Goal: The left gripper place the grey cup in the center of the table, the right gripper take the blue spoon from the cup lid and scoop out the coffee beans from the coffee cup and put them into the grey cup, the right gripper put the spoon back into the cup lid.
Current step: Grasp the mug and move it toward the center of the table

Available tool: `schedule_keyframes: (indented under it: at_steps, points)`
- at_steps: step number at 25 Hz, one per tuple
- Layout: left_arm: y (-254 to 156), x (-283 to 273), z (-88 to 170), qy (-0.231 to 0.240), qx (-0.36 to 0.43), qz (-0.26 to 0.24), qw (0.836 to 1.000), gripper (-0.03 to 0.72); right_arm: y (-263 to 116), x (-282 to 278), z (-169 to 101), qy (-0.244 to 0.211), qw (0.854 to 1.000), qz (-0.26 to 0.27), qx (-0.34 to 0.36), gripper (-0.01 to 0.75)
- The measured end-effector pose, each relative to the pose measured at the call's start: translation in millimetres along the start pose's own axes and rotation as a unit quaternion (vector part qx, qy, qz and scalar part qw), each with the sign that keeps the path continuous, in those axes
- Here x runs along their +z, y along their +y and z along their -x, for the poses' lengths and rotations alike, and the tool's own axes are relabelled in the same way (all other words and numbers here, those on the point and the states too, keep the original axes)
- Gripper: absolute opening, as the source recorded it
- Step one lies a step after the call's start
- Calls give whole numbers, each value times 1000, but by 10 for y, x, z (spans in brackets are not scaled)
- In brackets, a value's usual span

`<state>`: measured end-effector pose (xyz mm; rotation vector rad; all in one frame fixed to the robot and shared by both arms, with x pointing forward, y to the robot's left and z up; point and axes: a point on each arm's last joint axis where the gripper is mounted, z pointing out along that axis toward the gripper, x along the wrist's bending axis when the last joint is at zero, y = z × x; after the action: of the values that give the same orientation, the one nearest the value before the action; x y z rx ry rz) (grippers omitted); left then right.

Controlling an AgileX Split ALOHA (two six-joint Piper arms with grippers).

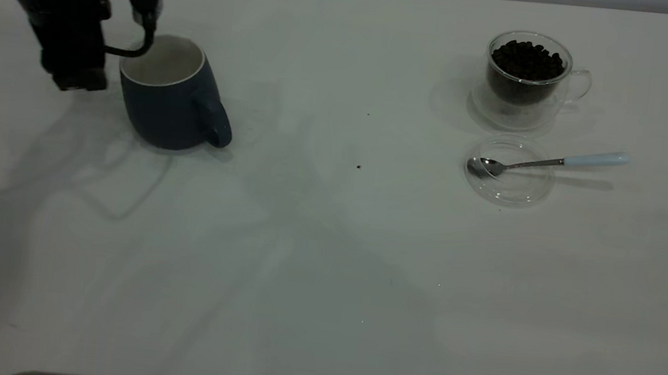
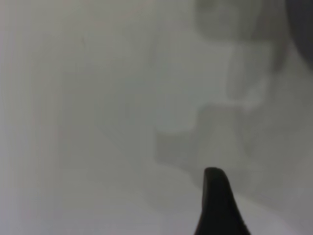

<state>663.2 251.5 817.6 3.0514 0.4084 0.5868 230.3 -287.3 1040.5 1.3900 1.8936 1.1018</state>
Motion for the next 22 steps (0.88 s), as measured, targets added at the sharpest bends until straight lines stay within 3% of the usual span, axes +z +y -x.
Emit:
schedule_keyframes:
  at_steps: [15,22]
  points:
    - [475,22,238,-1,75,27,997,516,0,0,0,0,1000,0,0,242]
    - [811,-15,368,21,91,65,994,516,0,0,0,0,1000,0,0,242]
